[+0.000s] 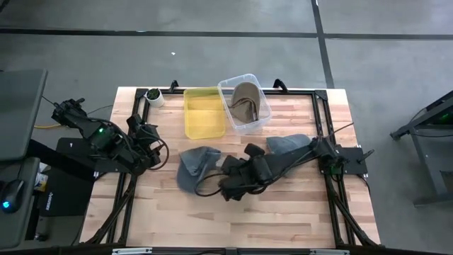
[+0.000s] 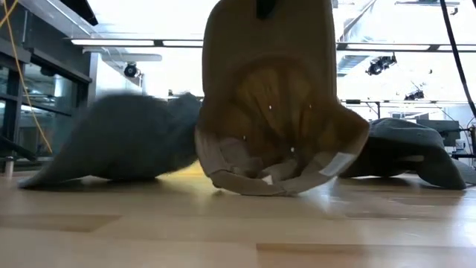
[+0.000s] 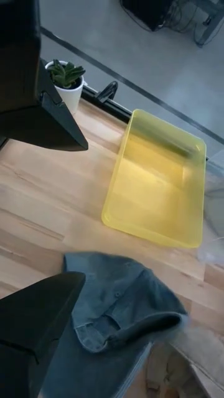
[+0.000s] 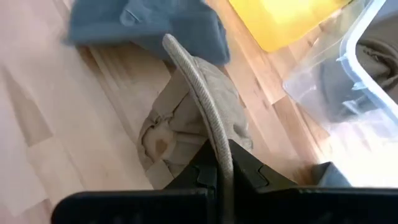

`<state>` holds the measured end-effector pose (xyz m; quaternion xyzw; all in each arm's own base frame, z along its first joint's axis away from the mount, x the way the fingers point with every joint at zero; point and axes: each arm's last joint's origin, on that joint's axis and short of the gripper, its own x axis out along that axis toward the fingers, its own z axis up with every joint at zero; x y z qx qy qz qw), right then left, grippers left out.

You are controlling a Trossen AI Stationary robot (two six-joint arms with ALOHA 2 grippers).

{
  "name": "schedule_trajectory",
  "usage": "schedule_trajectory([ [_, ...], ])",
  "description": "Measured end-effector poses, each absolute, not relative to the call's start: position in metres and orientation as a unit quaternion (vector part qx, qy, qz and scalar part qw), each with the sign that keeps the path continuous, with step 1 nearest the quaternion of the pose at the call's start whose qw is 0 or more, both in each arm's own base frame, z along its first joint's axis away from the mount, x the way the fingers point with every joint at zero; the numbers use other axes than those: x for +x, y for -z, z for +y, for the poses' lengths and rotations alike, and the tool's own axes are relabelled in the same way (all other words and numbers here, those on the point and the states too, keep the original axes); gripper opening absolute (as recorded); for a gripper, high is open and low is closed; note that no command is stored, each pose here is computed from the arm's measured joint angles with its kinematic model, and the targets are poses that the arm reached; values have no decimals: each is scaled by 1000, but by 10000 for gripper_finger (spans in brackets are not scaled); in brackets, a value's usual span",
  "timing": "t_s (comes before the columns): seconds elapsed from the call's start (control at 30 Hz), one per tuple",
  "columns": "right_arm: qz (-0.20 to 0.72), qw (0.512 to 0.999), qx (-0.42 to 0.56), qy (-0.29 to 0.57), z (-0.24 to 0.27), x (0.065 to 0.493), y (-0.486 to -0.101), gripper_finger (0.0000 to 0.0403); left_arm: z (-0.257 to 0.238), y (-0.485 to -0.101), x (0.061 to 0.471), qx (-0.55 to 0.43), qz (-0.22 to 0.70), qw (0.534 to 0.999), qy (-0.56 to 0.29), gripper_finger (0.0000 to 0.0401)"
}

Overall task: Pick & Place hat
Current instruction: Put the brown cap into the transparent bin

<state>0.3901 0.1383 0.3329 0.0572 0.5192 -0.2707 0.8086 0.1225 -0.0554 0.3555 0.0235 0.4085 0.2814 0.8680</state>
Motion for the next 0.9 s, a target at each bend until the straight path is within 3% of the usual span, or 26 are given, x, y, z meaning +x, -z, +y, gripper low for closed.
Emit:
schedule_trajectory([
  [0.37, 488, 841, 43, 230, 112, 359, -388, 5, -55, -356, 123, 9, 396, 870, -294, 309],
  [0.9, 373, 877, -34, 301, 30, 289, -474, 5, -58, -358, 128, -55, 357, 880, -309, 309],
])
